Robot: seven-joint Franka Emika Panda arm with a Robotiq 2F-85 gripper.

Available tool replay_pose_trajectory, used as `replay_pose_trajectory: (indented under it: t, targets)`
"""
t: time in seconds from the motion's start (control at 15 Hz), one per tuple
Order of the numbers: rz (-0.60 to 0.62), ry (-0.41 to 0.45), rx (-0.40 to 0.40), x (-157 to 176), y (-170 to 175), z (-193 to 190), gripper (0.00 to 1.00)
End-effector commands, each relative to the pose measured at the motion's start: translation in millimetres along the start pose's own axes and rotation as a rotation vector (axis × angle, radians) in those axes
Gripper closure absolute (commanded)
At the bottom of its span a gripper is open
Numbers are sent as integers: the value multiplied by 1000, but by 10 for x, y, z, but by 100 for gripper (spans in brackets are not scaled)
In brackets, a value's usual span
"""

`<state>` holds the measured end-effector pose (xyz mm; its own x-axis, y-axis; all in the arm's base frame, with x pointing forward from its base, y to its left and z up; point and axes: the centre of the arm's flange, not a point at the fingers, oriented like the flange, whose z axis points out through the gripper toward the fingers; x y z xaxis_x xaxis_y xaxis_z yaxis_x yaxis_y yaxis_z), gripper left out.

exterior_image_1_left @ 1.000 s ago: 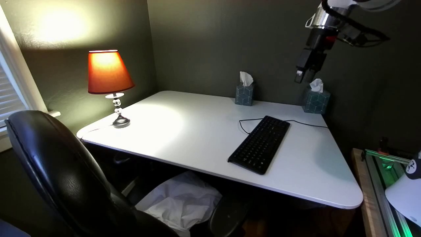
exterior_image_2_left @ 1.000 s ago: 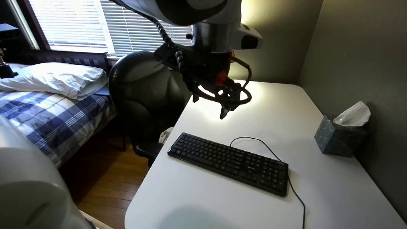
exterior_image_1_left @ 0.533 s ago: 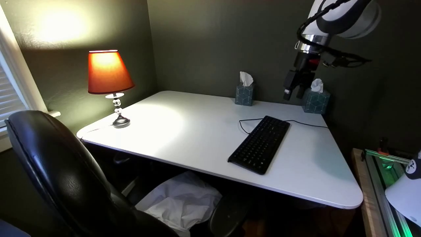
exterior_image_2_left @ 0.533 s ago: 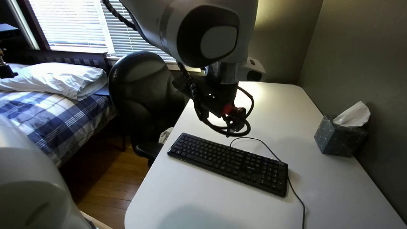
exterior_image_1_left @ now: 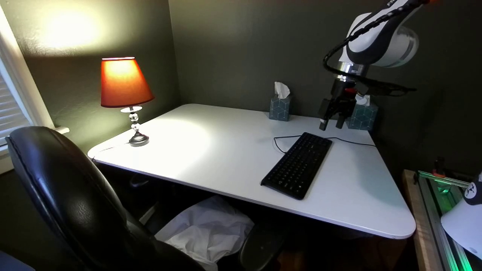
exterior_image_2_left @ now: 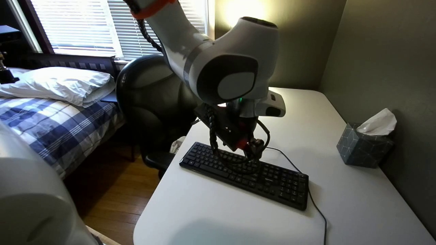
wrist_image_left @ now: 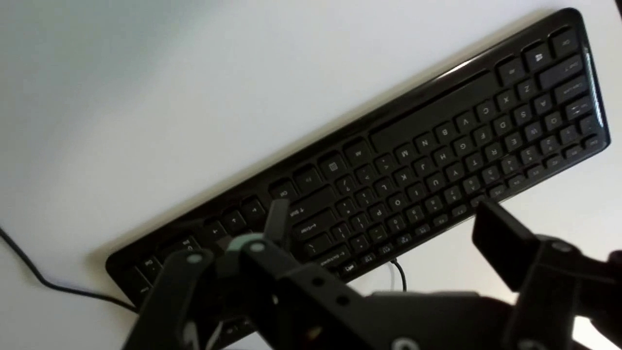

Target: Press a key on the keyboard

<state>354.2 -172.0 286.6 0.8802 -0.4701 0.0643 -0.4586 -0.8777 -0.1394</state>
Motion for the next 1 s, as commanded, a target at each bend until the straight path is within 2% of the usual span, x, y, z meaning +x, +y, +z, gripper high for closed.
replay_pose_trajectory:
  t: [0.0, 0.13, 0.53, 0.6, 0.93]
  targets:
    - [44, -24, 18, -1, 65, 314, 35]
    - [65, -39, 21, 0, 69, 417, 53]
    - [163, -44, 37, 54, 69, 654, 97]
    - [177, -39, 37, 70, 65, 684, 100]
    - [230, -34, 33, 158, 64, 834, 100]
